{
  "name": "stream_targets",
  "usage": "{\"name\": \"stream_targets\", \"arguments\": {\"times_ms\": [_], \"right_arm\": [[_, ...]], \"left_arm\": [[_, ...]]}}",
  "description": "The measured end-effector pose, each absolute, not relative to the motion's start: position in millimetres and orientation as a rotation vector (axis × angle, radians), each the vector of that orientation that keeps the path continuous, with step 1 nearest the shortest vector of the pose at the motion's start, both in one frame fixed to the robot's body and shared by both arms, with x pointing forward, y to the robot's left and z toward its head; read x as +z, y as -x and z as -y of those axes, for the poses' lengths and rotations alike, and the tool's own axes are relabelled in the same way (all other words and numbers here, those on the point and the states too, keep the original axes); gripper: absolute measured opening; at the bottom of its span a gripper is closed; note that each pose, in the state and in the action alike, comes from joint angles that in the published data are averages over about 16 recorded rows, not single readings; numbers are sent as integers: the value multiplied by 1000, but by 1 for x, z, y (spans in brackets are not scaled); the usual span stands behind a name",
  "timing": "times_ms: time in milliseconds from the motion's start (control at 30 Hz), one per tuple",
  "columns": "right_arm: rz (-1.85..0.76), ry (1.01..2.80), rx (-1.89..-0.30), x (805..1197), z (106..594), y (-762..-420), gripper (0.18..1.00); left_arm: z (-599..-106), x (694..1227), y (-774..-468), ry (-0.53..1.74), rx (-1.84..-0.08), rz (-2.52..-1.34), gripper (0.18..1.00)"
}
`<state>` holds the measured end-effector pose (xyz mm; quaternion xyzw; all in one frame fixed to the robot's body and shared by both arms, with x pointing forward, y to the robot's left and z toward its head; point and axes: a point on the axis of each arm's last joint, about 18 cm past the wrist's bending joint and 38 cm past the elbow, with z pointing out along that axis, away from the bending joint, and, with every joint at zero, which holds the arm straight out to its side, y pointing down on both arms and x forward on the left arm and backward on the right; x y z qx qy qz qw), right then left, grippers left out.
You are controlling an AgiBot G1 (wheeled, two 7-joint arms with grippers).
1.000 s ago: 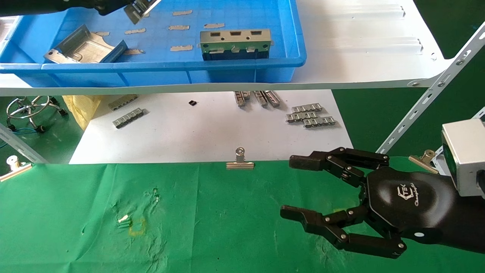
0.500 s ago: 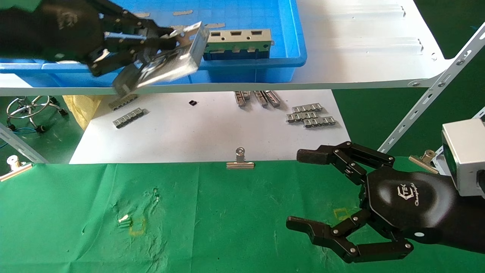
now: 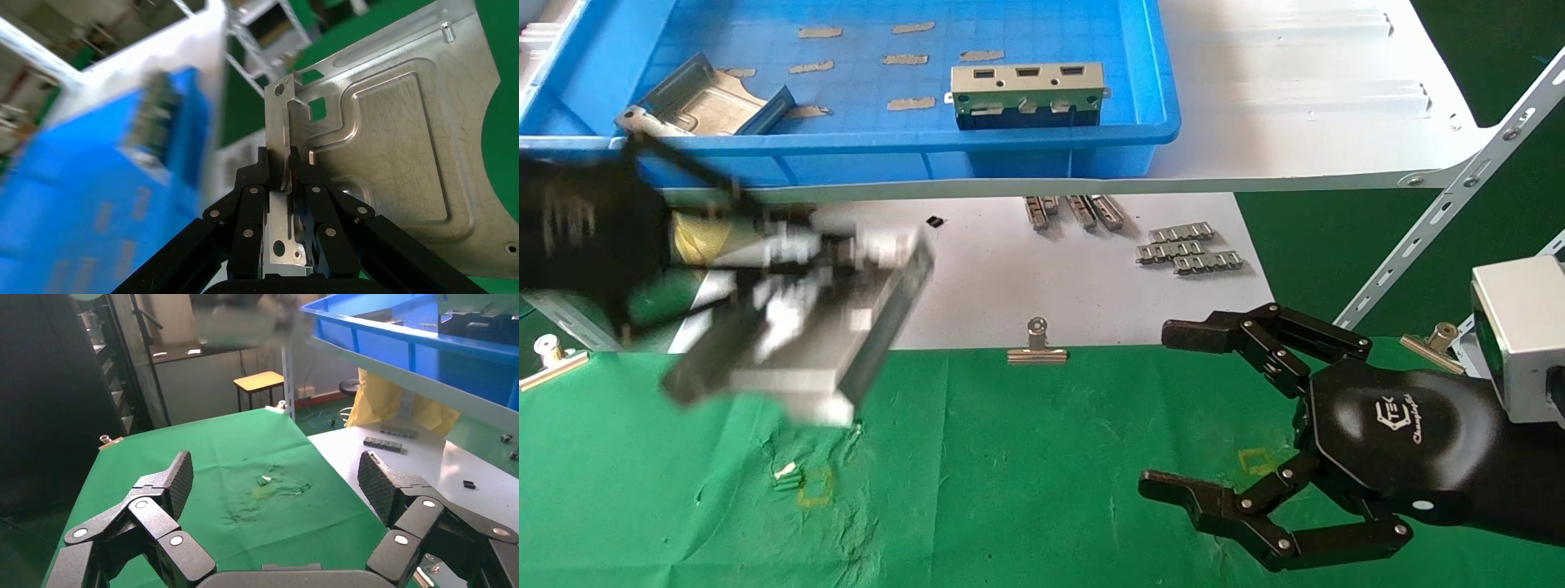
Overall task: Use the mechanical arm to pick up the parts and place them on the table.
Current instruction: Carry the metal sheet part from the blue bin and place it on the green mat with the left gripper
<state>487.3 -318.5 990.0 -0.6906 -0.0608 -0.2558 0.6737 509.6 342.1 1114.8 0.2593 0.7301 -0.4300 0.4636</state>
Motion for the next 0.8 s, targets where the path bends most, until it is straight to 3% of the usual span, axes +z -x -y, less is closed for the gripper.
{"name": "stream_targets", "arguments": {"times_ms": [333, 567, 800], "right_arm": [[137, 1554, -576, 990, 319, -487, 1001], [137, 1554, -576, 990, 319, -487, 1001], [137, 1554, -576, 990, 319, -487, 1001]], "left_arm": [[-366, 1035, -562, -511, -901, -1914, 237], [-374, 982, -600, -447, -774, -1918, 236], [-378, 948, -611, -427, -728, -1902, 236]]}}
